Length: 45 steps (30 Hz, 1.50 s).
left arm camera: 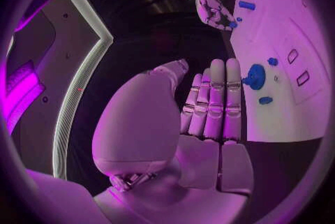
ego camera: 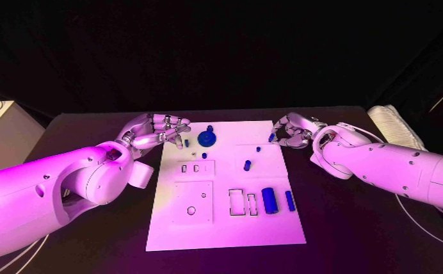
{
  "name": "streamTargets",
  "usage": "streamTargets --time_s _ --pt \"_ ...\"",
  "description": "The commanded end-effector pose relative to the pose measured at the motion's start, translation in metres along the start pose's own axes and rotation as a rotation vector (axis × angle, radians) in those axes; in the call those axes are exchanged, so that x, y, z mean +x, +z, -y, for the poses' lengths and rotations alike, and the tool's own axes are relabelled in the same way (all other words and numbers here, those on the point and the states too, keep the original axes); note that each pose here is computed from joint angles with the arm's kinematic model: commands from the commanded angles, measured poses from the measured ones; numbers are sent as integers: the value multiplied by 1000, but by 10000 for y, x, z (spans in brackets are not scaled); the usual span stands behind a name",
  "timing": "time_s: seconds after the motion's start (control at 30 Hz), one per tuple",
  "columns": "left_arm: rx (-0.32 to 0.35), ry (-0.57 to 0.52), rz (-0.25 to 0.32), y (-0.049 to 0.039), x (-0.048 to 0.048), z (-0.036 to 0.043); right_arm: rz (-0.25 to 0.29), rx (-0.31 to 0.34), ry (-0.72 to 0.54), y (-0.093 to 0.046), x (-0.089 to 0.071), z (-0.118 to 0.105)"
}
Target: Assemble the parts on the task board
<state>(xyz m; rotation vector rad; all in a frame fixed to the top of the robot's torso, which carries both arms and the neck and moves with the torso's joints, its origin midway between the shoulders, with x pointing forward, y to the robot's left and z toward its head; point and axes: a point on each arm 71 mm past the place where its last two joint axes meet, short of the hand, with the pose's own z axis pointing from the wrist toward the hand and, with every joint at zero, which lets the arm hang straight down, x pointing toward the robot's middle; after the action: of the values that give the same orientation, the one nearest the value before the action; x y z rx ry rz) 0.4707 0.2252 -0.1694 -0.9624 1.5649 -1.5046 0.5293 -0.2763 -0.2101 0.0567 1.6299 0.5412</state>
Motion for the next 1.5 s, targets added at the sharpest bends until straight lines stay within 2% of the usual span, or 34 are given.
streamTargets --time_s 0.03,0.57,0.93,1.5 --pt "6 -1 -20 2 20 9 11 11 -8 -8 10 -7" --pt "4 -1 -19 -2 16 8 26 24 12 -34 20 -66" --pt "2 -1 -21 -5 17 8 79 91 -17 -43 2 -52" --pt "1 -1 -20 -10 11 8 65 112 -31 -48 38 -57"
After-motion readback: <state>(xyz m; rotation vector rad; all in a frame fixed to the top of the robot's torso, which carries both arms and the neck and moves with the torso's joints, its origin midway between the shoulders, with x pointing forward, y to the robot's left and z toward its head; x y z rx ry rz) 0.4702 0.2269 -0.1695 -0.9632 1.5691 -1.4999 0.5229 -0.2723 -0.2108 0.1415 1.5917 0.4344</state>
